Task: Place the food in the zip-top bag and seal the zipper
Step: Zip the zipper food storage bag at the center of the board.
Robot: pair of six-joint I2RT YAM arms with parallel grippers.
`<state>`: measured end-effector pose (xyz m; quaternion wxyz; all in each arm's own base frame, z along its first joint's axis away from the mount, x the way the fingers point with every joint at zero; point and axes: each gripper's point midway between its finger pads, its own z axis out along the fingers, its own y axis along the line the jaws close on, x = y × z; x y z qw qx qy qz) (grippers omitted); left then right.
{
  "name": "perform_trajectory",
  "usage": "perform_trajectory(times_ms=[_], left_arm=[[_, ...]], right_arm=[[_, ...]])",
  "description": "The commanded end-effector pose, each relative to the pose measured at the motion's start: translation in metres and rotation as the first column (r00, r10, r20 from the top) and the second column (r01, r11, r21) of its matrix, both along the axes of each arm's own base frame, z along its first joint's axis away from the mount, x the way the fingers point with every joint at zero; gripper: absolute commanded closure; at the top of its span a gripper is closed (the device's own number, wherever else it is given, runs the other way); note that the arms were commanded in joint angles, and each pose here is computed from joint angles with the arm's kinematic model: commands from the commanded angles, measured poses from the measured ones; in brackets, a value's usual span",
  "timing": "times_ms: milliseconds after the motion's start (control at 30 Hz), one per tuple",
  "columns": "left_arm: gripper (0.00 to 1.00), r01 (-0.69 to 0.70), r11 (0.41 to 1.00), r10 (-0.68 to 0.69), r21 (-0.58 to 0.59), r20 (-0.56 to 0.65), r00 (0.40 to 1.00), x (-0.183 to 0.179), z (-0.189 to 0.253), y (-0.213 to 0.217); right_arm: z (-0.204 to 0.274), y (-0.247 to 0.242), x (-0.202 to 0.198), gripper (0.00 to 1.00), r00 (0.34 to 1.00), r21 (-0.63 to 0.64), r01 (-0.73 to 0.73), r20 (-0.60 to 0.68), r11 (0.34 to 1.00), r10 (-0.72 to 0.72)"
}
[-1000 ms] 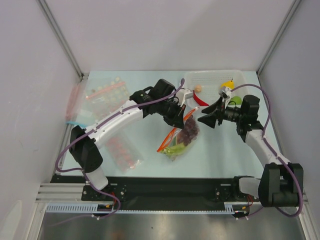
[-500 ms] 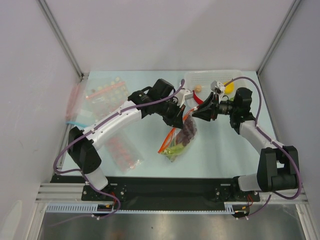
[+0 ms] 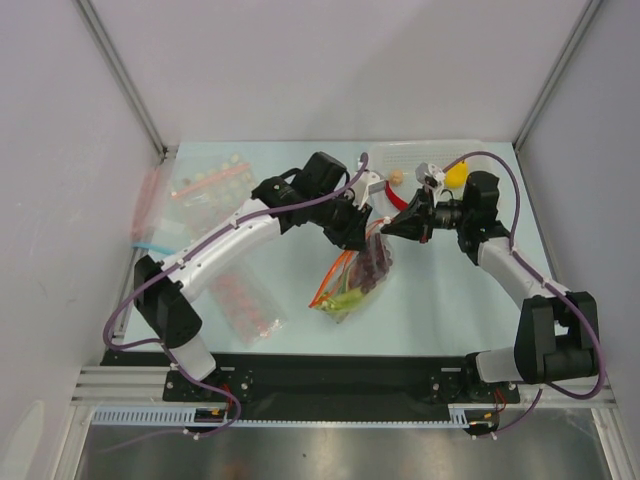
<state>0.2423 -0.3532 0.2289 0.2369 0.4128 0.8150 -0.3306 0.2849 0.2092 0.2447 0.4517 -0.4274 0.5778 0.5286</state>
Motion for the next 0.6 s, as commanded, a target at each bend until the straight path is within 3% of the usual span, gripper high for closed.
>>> perform_trajectory(times_ms=[0,67,133,267,567], left_arm=[[0.68,-0.020,0.997,0.030,-0.070,0.134,0.991,0.017,0.045,-0.003],[0.65,-0.027,0.995,0.042,-0.092,0.159,0.986,0.021,0.059,-0.005],[0.52,-0.046,0.993,0.064,-0.104,0.180,0.982,0.028,0.071,-0.007],[0.38,-0.050,0.992,0.074,-0.114,0.215,0.974,0.036,0.089,-0.010],[0.41,0.030,0.992,0.005,-0.122,0.272,0.962,0.036,0.096,-0.024]], right_arm=[[0.032,0.002,-0.002,1.00,0.998,0.002,-0.005,0.070,1.000,0.005],[0.035,0.002,-0.005,1.00,0.997,-0.011,-0.009,0.082,1.000,0.010],[0.038,0.003,-0.006,1.00,0.994,-0.020,0.003,0.111,1.000,-0.001],[0.039,0.005,-0.010,1.00,0.994,-0.022,-0.005,0.106,1.000,0.007],[0.048,0.011,-0.021,1.00,0.992,-0.018,-0.043,0.122,0.999,0.045]])
